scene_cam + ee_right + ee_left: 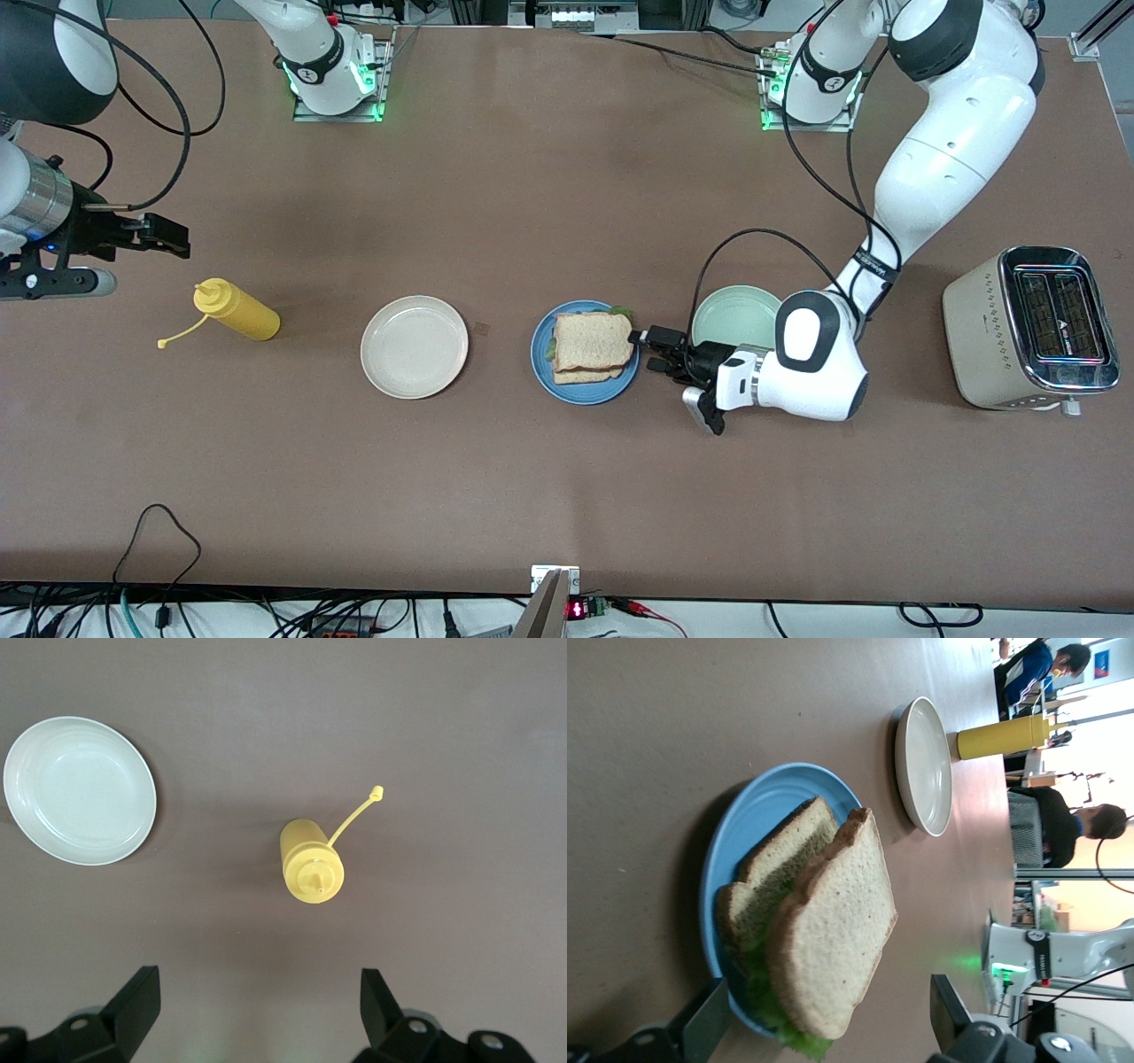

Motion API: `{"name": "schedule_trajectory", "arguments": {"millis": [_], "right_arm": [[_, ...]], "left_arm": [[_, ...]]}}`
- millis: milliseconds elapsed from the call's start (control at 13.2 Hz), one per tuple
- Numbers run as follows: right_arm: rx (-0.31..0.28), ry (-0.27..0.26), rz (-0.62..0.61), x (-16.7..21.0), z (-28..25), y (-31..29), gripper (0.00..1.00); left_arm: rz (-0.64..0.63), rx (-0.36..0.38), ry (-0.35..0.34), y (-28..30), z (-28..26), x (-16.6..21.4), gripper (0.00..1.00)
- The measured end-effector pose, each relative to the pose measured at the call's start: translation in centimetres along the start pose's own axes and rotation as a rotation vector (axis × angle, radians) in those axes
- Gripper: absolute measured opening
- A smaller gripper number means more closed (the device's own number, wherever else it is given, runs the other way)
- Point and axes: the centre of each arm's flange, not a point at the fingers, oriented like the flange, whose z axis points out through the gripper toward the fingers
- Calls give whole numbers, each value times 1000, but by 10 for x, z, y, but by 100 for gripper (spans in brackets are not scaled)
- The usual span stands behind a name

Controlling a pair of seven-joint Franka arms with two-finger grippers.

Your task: Make sandwich in blue plate with both arms

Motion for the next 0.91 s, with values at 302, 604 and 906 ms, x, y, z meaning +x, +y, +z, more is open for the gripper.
{"name": "schedule_trajectory", "arguments": {"millis": [302,604,906], "right_arm": [[-2,10,9,-4,-6,4,100],[20,8,14,-4,-4,3,100],[66,11,27,-4,-4,3,100]], "left_arm": [[79,154,-116,33,-57,0,100],[45,369,-260,71,-131,-6,100],[17,626,-402,155,-183,-23,100]]}}
